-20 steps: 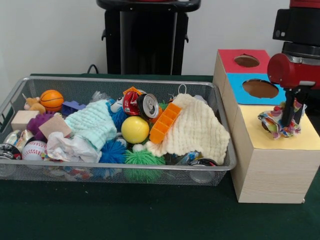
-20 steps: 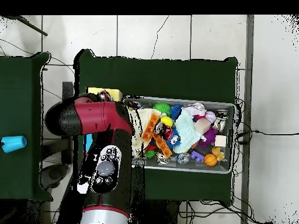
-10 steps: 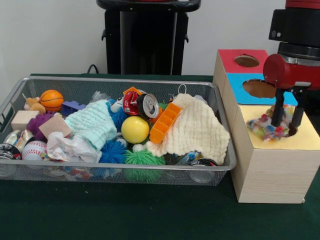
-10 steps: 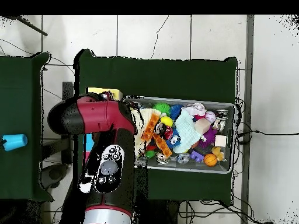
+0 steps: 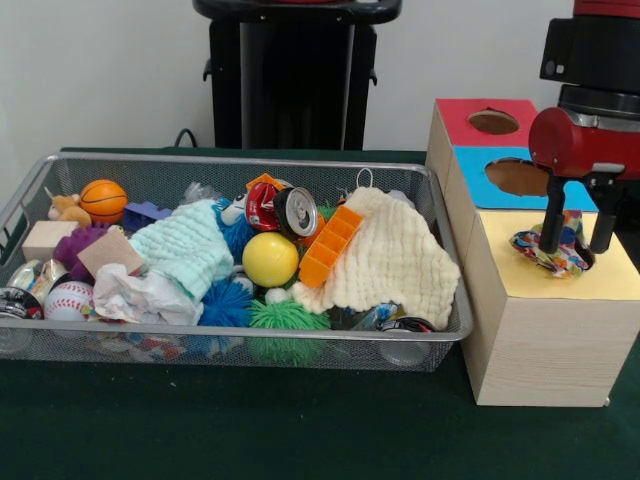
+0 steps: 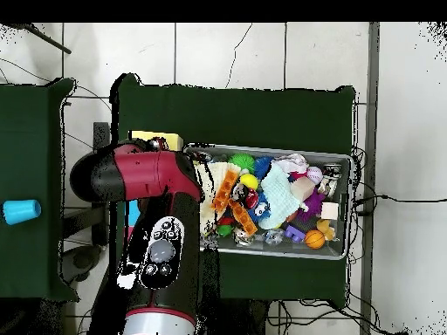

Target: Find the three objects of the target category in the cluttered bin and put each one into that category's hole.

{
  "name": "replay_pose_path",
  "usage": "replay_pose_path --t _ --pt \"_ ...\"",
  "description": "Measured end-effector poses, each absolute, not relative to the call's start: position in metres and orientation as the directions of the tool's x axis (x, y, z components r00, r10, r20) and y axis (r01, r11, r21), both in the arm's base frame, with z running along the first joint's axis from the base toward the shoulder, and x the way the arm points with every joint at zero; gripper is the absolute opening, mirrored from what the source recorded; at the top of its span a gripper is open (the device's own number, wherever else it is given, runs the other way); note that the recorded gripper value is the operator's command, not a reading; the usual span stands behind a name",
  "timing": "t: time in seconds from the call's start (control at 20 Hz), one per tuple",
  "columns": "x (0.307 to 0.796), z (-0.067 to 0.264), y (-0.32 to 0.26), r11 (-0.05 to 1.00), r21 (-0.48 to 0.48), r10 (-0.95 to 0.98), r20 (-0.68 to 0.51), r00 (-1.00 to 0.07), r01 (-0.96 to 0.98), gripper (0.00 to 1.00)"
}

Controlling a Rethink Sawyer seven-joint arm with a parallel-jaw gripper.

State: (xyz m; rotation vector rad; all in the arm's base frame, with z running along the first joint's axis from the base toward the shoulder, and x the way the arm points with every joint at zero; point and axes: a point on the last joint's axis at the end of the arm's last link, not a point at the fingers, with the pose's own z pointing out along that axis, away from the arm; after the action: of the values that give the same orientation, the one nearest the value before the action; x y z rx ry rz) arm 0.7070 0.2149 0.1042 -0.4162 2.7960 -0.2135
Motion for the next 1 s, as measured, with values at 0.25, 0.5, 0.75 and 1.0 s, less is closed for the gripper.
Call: replay_pose_path --t 0.25,0.5,0.75,1.0 --pt "0.707 0.105 0.215 0.948 -0.186 -0.302 -0.276 -0.913 -0.257 1.0" --pt "0.705 0.11 0.218 0.952 -0.173 -0.291 -0.253 -0.922 -0.253 1.0" --pt "0.696 0.127 0.225 0.954 -0.152 -0.286 -0.192 -0.939 -0.26 1.0" --pt "0.696 0.144 0.229 0.954 -0.146 -0.286 -0.189 -0.939 -0.261 1.0"
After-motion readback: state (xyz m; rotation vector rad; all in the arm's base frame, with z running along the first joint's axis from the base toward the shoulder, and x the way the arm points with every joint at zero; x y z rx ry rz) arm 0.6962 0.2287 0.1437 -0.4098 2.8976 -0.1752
